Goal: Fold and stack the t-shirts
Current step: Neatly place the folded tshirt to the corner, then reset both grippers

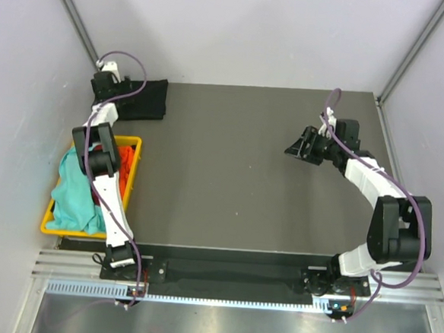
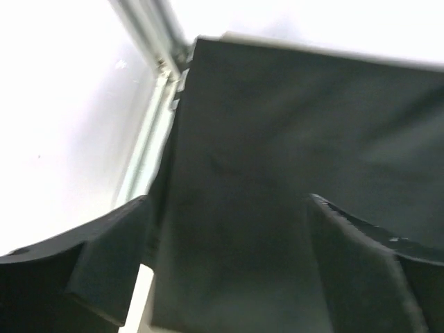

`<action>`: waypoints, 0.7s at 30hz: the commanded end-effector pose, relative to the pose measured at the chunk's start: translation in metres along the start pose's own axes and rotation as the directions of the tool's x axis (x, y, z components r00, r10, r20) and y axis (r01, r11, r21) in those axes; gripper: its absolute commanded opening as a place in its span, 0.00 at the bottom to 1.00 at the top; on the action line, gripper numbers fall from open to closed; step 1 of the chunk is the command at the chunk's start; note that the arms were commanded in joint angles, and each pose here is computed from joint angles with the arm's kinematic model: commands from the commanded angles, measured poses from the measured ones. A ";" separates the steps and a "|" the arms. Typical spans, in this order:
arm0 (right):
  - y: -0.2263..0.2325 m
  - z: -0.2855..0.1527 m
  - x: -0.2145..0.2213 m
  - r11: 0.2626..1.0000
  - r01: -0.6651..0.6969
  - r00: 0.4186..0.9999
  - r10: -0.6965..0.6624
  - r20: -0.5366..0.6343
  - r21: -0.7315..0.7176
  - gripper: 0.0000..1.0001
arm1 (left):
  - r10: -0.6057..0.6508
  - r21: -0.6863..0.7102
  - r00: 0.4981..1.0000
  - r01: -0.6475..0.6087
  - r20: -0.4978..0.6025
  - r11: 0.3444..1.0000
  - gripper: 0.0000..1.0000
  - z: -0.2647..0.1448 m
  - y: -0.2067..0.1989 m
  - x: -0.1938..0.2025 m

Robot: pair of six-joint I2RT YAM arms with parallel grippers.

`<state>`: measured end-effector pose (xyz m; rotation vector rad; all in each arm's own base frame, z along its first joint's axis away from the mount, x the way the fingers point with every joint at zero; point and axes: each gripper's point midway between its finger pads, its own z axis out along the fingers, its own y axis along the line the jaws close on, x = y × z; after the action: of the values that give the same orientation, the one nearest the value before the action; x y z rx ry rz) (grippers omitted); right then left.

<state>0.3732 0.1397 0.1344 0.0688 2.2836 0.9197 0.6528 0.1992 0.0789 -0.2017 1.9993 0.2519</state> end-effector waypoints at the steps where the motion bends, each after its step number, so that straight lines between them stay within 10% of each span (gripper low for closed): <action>1: 0.027 -0.020 -0.038 0.996 0.094 0.991 -0.093 0.094 -0.005 0.58 | -0.147 0.003 0.964 0.150 0.220 0.989 0.99 -0.065 -0.019 -0.123; 7: 0.044 -0.050 -0.043 0.991 0.127 0.986 -0.130 0.105 0.035 0.59 | -0.092 -0.061 0.969 0.108 0.230 0.992 0.99 -0.139 -0.056 -0.175; 11: 0.044 -0.072 -0.038 0.986 0.130 0.986 -0.139 0.090 0.102 0.65 | -0.162 0.133 0.971 0.139 0.177 0.981 0.99 -0.203 -0.120 -0.189; 15: 0.060 -0.100 -0.039 0.983 0.144 0.978 -0.159 0.135 0.116 0.99 | -0.261 0.474 0.965 0.237 -0.015 0.848 0.99 -0.280 -0.204 -0.164; 21: 0.074 -0.134 -0.019 0.985 0.133 0.971 -0.152 0.184 0.113 1.00 | -0.112 0.746 0.985 0.173 -0.132 0.644 0.99 -0.410 -0.297 -0.085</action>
<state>0.3161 0.1119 0.2479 0.0262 2.1584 0.7037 0.4683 -0.1309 0.3362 0.0404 1.8673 -0.4882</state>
